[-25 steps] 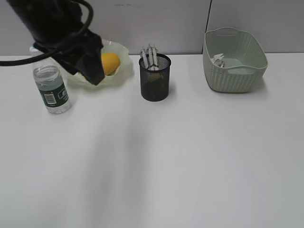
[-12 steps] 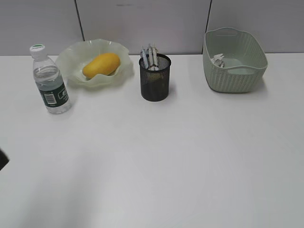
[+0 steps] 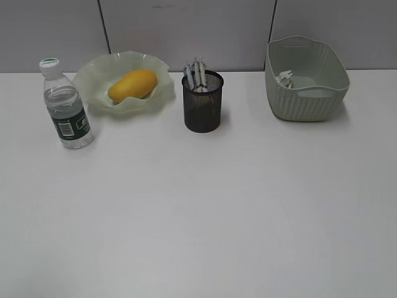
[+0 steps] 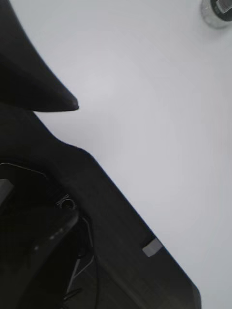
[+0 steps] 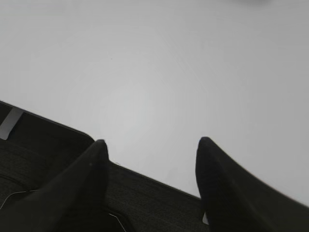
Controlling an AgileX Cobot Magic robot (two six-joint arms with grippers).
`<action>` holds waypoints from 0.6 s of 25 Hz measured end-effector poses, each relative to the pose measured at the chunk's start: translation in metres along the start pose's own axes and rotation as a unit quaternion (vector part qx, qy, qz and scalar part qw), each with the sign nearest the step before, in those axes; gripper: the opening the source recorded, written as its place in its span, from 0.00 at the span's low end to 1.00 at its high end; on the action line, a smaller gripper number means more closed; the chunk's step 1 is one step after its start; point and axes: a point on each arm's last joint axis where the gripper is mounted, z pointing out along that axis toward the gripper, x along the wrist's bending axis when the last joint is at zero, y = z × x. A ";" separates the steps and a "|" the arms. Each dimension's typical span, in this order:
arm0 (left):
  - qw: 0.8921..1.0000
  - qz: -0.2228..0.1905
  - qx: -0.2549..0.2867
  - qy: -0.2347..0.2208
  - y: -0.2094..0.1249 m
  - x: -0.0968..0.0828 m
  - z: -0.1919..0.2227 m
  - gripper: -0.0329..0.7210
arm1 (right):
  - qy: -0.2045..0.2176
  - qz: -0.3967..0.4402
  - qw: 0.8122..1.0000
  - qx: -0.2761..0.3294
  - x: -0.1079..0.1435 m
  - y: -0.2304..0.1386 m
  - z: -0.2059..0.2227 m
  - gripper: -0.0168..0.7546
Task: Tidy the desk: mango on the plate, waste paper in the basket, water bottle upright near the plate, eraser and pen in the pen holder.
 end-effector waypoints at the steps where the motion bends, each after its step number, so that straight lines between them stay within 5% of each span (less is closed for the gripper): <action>1: 1.000 0.002 -0.016 0.002 -0.005 -0.001 -0.005 0.67 | 0.000 0.000 1.000 0.000 0.000 0.000 0.000 0.62; 6: 0.997 -0.005 -0.073 0.004 -0.031 -0.003 -0.016 0.67 | 0.000 0.000 1.000 0.000 0.000 0.000 0.000 0.62; 15: 0.996 -0.009 -0.091 0.013 -0.040 0.000 0.000 0.67 | 0.000 0.000 1.000 0.000 0.000 0.000 0.000 0.62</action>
